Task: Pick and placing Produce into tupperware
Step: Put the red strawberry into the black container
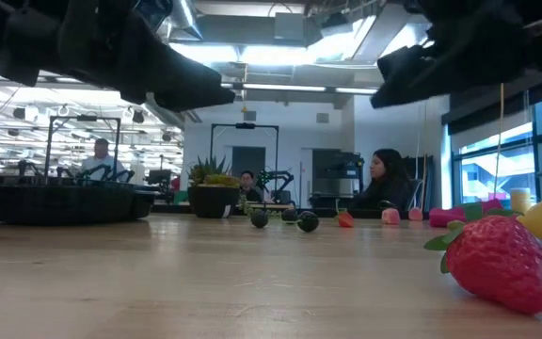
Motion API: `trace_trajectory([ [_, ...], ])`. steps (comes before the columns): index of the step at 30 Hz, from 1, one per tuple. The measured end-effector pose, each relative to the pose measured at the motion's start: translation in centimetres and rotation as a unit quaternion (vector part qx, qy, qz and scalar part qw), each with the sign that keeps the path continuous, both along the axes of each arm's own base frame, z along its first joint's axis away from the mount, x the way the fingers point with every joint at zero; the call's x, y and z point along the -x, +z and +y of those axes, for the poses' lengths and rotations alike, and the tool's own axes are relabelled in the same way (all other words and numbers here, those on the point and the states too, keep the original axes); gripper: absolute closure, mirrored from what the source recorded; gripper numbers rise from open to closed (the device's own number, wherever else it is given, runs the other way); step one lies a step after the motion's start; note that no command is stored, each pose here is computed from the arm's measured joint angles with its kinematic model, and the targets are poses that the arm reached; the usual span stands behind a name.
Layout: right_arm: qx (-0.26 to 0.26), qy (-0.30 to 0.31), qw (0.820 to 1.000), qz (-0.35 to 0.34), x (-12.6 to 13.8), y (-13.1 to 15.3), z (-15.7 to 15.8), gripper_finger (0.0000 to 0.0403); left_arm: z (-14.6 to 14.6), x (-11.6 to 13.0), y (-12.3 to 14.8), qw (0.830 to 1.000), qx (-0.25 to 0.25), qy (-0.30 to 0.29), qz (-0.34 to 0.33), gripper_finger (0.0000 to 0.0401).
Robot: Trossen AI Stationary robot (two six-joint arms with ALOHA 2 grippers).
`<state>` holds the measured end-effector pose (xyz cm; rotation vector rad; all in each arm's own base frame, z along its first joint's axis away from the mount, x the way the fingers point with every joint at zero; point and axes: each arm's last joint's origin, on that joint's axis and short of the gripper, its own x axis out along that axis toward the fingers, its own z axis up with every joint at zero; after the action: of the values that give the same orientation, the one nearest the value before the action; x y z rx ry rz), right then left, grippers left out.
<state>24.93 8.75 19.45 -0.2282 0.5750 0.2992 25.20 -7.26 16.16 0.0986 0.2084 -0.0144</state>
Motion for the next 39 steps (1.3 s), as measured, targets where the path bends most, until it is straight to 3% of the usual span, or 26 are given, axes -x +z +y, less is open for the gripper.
trace_trajectory([
  [9,0.052,0.084,0.989,0.108,-3.0,-1.4,6.5,0.0171,0.5,-0.1,0.0,1.000,-0.012,0.009,0.002,0.0107],
  [19,0.134,0.199,0.964,0.117,-5.5,-3.2,12.7,0.0171,-0.1,0.1,-0.5,0.999,0.009,-0.014,0.028,0.0107],
  [28,0.166,0.223,0.947,0.160,-6.5,-6.0,13.5,0.0171,-0.1,0.2,-0.6,0.999,0.009,-0.014,0.029,0.0107],
  [39,0.160,0.211,0.949,0.173,-7.0,-6.6,12.7,0.0171,-0.1,0.2,-0.6,0.999,0.009,-0.014,0.031,0.0107],
])
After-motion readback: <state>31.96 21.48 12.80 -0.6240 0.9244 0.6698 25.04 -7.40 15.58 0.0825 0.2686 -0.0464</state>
